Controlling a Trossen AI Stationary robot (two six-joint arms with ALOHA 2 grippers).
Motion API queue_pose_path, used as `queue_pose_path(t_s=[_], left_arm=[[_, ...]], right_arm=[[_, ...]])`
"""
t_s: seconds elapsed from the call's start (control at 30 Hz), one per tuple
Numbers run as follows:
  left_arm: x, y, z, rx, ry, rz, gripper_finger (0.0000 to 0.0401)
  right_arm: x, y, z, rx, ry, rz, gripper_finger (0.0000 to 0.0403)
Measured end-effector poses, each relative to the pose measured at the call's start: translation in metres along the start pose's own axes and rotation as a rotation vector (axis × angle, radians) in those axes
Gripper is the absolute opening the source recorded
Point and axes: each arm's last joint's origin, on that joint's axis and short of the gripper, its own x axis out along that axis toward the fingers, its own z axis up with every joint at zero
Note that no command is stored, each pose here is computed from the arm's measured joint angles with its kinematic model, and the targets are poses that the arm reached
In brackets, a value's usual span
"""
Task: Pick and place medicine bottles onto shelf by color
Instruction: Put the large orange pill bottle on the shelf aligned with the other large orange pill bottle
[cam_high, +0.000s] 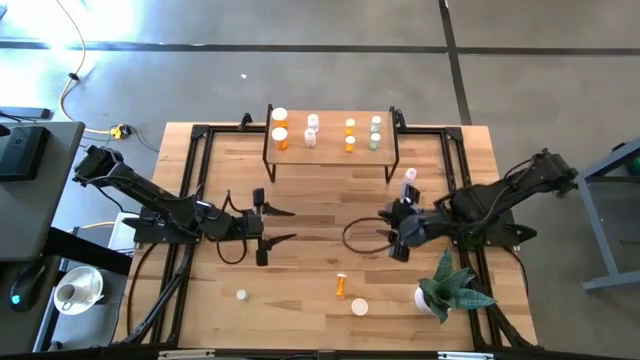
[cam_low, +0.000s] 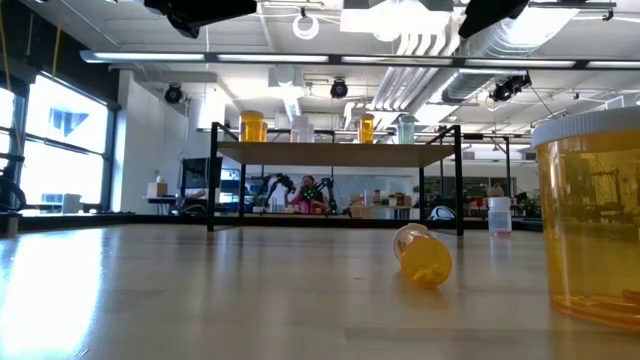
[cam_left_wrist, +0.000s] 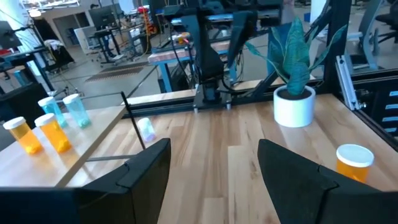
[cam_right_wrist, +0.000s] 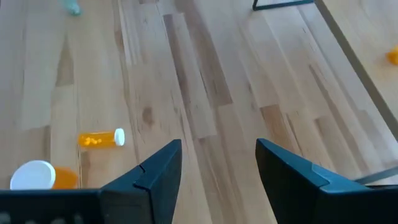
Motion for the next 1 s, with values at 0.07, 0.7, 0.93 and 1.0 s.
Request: queue_pose_path(t_s=[0.07, 0.7, 0.93, 1.0], left_arm=[[0.000, 0.000, 0.000, -0.004, 0.000, 0.000, 0.0232], [0.000, -0.001, -0.002, -0.135, 0.021, -0.020, 0.0232], [0.000, -0.001, -0.004, -0.125, 0.040, -0.021, 0.0232], [0.000, -0.001, -0.004, -0.124, 0.041, -0.021, 0.0232]], right_arm=[[0.005, 0.007, -0.002, 0.017, 0.014, -0.003, 0.0197], [0.080, 0.078, -0.025, -0.034, 0.272, 0.204, 0.0285], [0.081, 0.103, -0.032, -0.099, 0.273, 0.375, 0.0293], [0.080, 0.111, -0.035, -0.132, 0.243, 0.389, 0.0293]])
